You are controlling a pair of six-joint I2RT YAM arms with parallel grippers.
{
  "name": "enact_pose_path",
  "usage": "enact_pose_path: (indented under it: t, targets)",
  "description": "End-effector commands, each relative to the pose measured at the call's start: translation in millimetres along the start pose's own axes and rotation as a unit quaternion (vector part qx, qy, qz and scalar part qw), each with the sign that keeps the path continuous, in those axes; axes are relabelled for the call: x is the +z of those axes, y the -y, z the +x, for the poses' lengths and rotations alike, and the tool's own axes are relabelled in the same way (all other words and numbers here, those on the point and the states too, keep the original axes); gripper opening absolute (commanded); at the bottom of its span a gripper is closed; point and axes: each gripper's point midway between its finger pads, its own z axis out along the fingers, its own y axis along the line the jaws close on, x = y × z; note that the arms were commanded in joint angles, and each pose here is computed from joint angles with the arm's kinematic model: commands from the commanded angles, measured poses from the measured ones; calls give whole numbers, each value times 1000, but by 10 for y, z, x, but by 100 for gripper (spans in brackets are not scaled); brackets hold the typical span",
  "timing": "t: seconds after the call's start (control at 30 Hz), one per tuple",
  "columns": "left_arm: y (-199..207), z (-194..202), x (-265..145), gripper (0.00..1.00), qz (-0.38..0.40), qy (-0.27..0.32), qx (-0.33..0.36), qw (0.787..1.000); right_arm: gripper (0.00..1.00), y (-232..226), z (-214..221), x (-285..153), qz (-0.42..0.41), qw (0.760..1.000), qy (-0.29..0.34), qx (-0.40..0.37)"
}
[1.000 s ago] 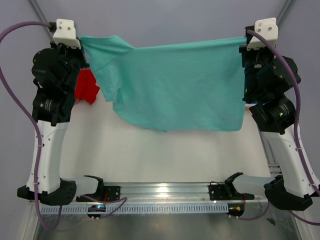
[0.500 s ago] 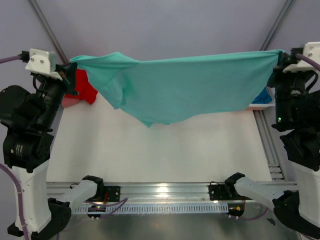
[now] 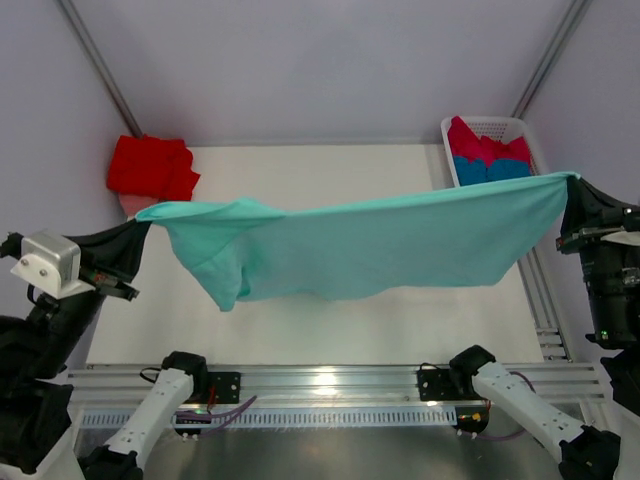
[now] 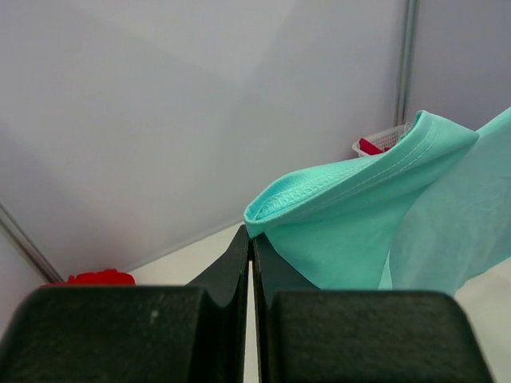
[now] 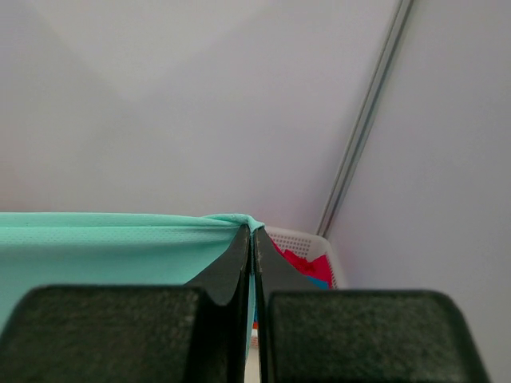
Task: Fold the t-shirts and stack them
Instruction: Flatten the tshirt out
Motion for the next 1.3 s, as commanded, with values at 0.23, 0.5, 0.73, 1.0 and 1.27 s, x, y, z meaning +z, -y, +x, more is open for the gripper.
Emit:
enact_pose_path:
  t: [0.23,0.5,0.73,1.0,1.27]
  targets:
    - [255,290,-490,0,25,-35,32,999,3,-14,-148,-561,-72,996,42,30]
    - [656,-124,-996,0,74,31,58,995,3,-144,-531,-1046,-146,982,100,59]
    - [1065,-302,-1445,0,130,75,97,984,3,-367,-731,-1421,-218,965,139,44]
    - [1330,-426,-1754,0,167,101,124,973,3,-479,-1010,-1737,-265,946,181,38]
    - [959,-653,-1509,0,89,117,106,983,3,-417,-1115,-1650,-245,950,185,60]
